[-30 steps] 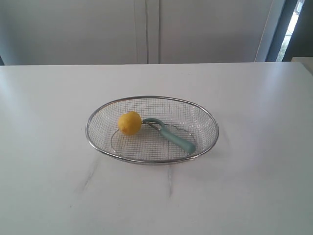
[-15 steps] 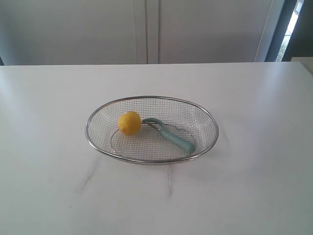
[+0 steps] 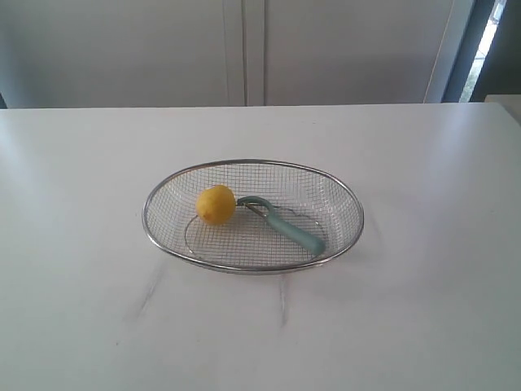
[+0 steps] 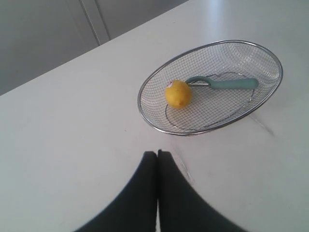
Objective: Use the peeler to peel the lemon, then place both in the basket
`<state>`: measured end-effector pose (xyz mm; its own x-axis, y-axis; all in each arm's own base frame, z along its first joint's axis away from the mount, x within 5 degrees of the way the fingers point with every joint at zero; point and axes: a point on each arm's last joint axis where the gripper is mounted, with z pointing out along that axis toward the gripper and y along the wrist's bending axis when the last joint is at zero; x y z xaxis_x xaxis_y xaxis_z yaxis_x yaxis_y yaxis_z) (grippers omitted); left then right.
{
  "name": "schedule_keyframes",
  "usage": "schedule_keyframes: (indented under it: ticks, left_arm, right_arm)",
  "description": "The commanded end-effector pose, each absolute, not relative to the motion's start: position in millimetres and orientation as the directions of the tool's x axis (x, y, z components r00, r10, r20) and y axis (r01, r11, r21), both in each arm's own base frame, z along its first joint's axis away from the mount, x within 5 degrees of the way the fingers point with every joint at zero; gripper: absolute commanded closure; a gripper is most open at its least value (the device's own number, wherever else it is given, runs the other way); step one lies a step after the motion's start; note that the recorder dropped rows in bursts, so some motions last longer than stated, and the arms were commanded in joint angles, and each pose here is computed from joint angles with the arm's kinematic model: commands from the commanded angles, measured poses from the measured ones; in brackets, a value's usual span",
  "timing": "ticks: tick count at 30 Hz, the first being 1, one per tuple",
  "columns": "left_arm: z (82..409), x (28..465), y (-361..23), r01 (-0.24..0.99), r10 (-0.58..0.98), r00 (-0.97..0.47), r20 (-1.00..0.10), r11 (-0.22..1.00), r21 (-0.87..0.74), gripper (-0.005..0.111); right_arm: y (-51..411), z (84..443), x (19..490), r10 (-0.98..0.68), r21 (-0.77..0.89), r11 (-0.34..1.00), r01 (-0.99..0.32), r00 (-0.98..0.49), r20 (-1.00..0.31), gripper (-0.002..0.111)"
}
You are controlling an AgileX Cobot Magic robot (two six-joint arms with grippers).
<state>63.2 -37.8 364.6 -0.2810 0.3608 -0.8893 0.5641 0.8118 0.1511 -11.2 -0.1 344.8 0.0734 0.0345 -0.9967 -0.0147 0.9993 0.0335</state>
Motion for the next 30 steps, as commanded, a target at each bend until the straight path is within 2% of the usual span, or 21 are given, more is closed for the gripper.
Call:
schedule_keyframes:
  ticks: [1,6,8,10,24,30]
  left_arm:
    - [363,62,-38,0.567,0.354,-0.289,-0.890,0.812,0.139,0.107]
    - [363,61,-38,0.567,0.355,-0.291,-0.888,0.812,0.139,0.107]
    - [363,61,-38,0.567,0.355,-0.291,-0.888,0.812,0.139,0.107]
    - [363,61,-38,0.567,0.355,-0.291,-0.888,0.812,0.139,0.107]
    - [363,61,-38,0.568,0.358,-0.291,-0.887,0.811,0.141,0.107]
    - [363,61,-38,0.568,0.358,-0.291,-0.887,0.811,0.141,0.107]
  right_arm:
    - [0,294,26,0.023,0.023,1.000,-0.003,0.070,-0.997,0.108]
    - [0,208,54,-0.013,-0.013,1.000,0.001,-0.071,-0.997,0.108]
    - [0,196,56,-0.013,-0.013,1.000,0.000,-0.099,-0.995,0.108]
    - [-1,184,54,-0.008,-0.010,1.000,0.005,-0.238,-0.971,0.108]
    - [-1,183,54,0.015,0.015,1.000,0.004,-0.243,-0.970,0.108]
    - [3,183,54,-0.002,0.015,0.998,-0.068,-0.243,-0.970,0.108]
